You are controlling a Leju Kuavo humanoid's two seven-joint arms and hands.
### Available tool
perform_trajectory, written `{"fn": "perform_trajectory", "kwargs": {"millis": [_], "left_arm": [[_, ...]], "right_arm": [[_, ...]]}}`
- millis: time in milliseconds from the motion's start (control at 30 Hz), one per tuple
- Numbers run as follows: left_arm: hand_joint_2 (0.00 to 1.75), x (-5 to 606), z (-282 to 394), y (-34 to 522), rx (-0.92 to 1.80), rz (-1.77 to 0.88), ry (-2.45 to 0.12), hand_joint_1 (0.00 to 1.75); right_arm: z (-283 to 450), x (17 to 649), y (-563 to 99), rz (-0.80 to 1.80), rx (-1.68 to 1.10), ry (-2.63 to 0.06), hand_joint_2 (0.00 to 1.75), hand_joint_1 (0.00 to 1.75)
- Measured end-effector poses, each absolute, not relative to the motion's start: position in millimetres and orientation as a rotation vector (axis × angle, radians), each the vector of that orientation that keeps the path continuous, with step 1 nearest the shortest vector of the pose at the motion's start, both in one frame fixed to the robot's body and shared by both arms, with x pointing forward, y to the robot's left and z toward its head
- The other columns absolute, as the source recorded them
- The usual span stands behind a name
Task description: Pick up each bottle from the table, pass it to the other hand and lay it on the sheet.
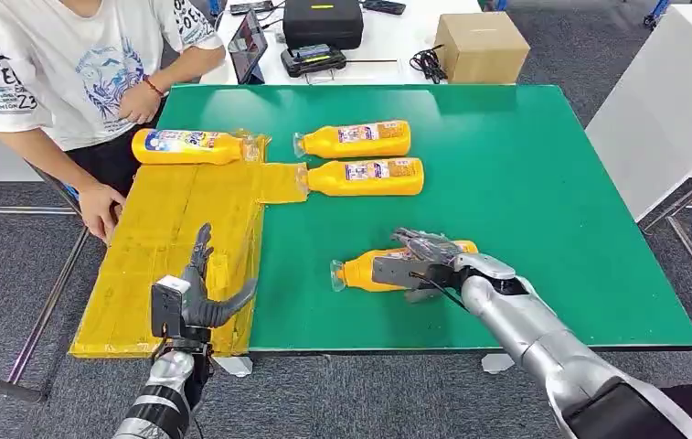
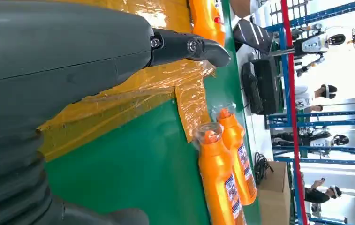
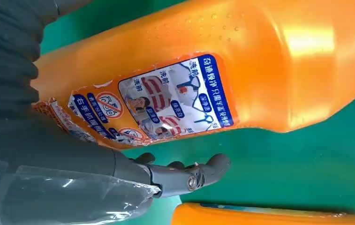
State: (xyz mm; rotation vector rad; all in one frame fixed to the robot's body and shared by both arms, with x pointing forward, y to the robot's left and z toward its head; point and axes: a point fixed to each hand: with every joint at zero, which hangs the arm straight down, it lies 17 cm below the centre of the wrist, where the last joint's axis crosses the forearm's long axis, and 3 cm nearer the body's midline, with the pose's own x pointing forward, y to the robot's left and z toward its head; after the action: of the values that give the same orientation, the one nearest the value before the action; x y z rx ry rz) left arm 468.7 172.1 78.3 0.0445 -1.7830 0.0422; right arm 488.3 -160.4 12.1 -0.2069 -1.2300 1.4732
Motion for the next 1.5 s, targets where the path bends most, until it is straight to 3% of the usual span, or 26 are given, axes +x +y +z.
{"fn": "perform_trajectory", "kwargs": {"millis": [467,500,733,1500], "left_arm": [[1.75,469,78,172,0.044,0.042,-1.783,0.0],[1.75,469,78,172,0.044,0.042,-1.783,0.0],[1.75,469,79,168,-0.009,0.099,-1.773,0.0],[1.75,470,77,164,-0.027,0.111,-1.762,0.0]], "right_arm": [[12,488,-161,1.477,-0.208,-1.229,1.75,0.0],[12,489,-161,1.477,-0.209,-1.229,1.75,1.75],[24,493,-209,1.555,-0.173,-1.018,1.75,1.75],[33,498,-230,1.527,-0.265,-1.102,1.75,1.75]]}}
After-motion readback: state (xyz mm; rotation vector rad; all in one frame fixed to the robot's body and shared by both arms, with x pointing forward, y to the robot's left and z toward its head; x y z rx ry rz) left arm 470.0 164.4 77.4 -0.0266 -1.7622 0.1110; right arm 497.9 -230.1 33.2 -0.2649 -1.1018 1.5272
